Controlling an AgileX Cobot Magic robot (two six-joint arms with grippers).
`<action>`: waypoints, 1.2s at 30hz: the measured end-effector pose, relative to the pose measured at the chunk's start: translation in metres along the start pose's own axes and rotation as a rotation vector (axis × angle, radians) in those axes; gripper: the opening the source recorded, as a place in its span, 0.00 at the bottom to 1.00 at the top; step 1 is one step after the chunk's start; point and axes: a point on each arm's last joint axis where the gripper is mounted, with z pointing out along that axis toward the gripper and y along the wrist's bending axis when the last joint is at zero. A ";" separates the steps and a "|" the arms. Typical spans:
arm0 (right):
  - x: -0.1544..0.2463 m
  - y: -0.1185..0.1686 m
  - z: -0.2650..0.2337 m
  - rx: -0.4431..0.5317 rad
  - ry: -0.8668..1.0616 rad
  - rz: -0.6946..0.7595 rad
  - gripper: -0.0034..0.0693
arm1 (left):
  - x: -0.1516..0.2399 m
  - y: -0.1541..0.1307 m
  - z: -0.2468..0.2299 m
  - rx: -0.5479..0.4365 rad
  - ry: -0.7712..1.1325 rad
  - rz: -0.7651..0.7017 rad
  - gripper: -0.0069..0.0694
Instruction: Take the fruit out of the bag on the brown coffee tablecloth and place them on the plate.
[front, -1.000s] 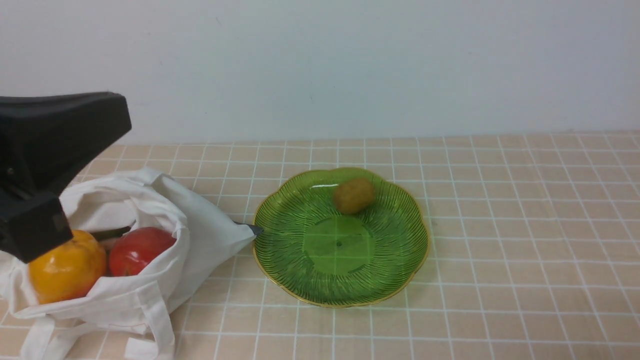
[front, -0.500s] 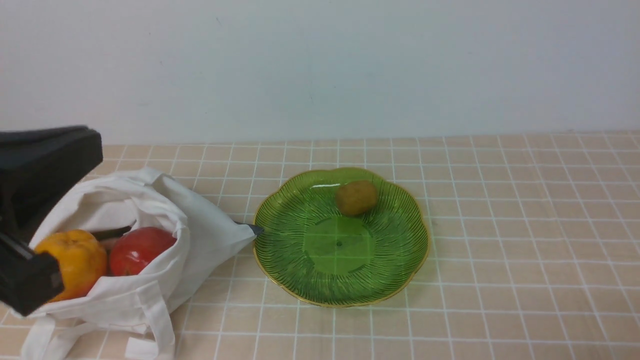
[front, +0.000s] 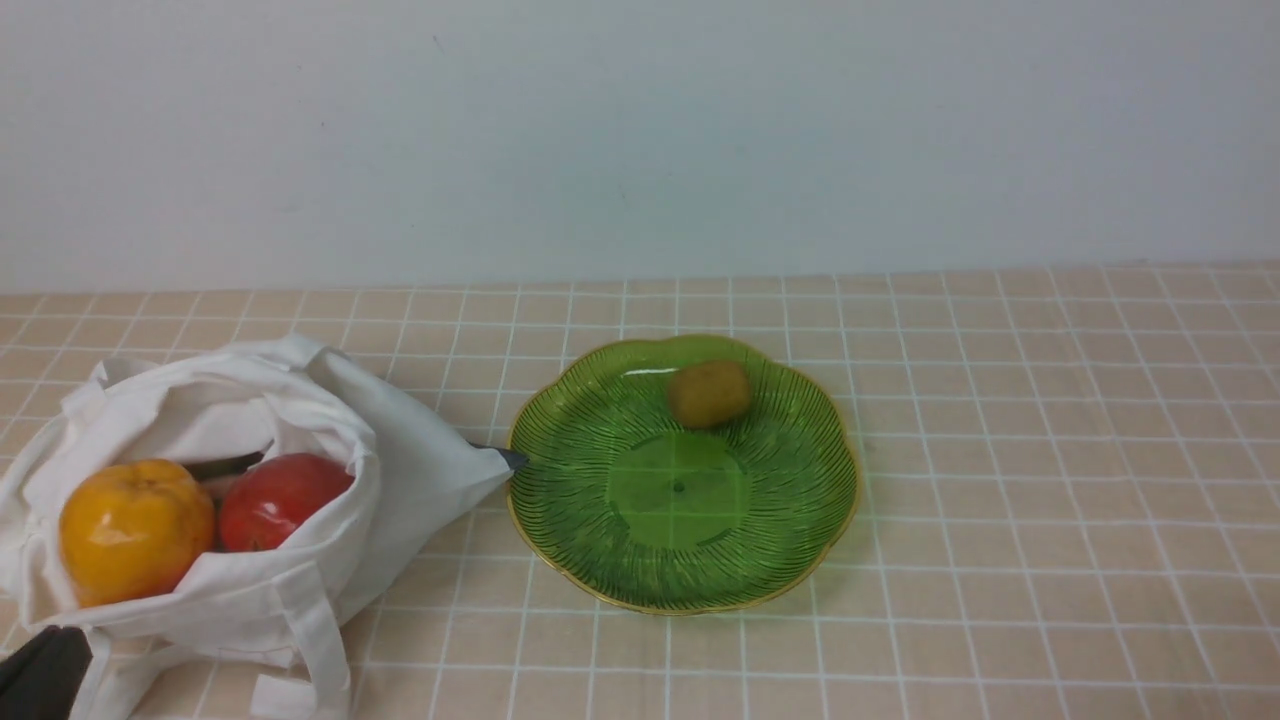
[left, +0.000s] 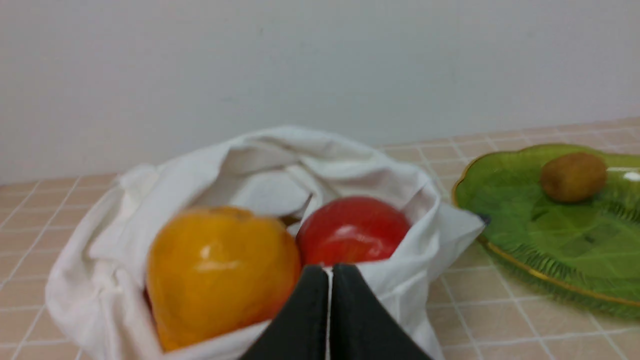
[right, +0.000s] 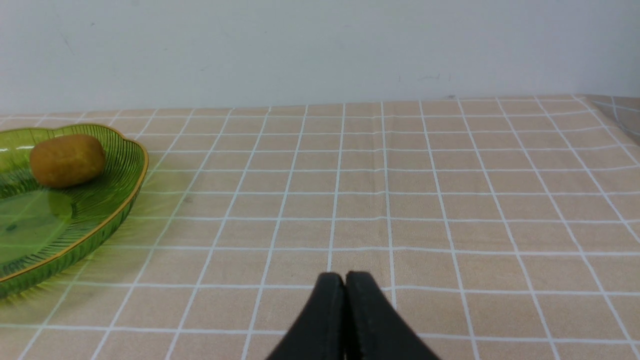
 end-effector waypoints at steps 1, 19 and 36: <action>0.000 0.000 0.000 0.000 0.000 0.000 0.03 | 0.004 0.000 -0.002 -0.003 -0.004 0.000 0.08; 0.000 0.000 0.000 0.000 0.000 -0.001 0.03 | 0.022 -0.003 -0.006 0.028 0.166 0.004 0.08; 0.000 0.000 0.000 0.000 0.000 -0.001 0.03 | 0.022 -0.003 -0.006 0.028 0.168 0.004 0.08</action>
